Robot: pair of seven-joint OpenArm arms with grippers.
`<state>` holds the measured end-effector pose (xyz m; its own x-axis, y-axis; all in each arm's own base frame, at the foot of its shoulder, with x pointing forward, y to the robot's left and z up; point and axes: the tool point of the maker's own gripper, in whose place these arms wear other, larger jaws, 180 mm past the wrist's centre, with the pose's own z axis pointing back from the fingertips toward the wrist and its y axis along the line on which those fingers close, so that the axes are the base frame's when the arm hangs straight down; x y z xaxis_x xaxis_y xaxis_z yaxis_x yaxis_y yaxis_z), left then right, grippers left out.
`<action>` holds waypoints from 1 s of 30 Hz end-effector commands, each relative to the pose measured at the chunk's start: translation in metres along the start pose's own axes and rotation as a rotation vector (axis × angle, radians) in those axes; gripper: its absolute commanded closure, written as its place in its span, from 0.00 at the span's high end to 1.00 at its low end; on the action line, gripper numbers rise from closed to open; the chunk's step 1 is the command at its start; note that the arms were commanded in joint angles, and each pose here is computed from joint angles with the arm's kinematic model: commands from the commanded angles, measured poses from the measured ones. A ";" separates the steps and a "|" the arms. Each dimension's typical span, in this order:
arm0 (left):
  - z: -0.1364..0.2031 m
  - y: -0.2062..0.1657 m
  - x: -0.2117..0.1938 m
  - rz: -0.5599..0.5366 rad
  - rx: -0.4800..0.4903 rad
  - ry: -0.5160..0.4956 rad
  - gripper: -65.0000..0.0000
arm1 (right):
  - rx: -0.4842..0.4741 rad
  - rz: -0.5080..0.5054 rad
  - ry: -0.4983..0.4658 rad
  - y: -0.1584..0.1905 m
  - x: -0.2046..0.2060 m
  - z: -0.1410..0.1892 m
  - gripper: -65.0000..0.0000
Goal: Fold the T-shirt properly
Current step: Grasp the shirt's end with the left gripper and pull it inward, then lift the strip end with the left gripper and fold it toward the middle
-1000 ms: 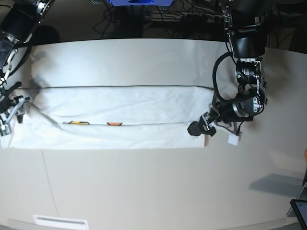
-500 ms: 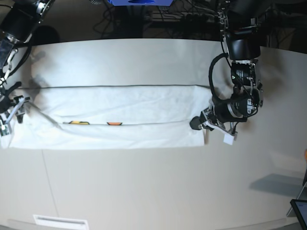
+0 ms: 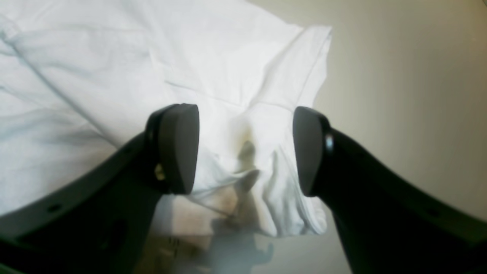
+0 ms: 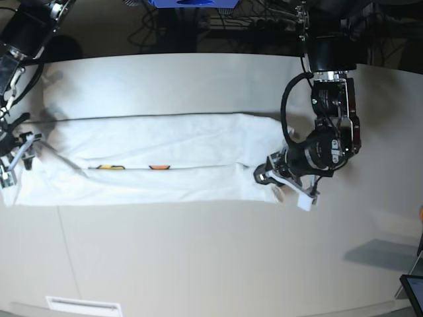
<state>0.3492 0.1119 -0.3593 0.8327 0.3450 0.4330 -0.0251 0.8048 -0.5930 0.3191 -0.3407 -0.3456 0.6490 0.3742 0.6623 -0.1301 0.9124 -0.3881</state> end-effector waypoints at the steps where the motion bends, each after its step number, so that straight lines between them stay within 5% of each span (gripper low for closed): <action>1: 0.003 -0.021 0.011 -0.046 -0.046 -0.025 0.00 | -0.029 0.003 -0.054 -0.013 0.018 0.003 0.57; 8: -0.021 -0.076 -0.017 -0.122 -0.145 0.049 0.00 | -0.029 0.003 -0.056 -0.013 0.018 0.003 0.57; 20: -0.056 -0.159 -0.052 -0.257 -0.182 0.084 0.00 | -0.027 0.003 -0.050 -0.012 0.016 0.003 0.57; 30: -0.083 -0.149 -0.047 -0.234 -0.123 0.051 0.00 | -0.026 0.004 -0.049 -0.012 0.015 0.003 0.57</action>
<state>0.3492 -0.0563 -0.3665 0.8620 0.1126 0.4943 0.2059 0.8132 -0.5444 0.3191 -0.3398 -0.3463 0.6491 0.3743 0.6623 -0.1323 0.9129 -0.3863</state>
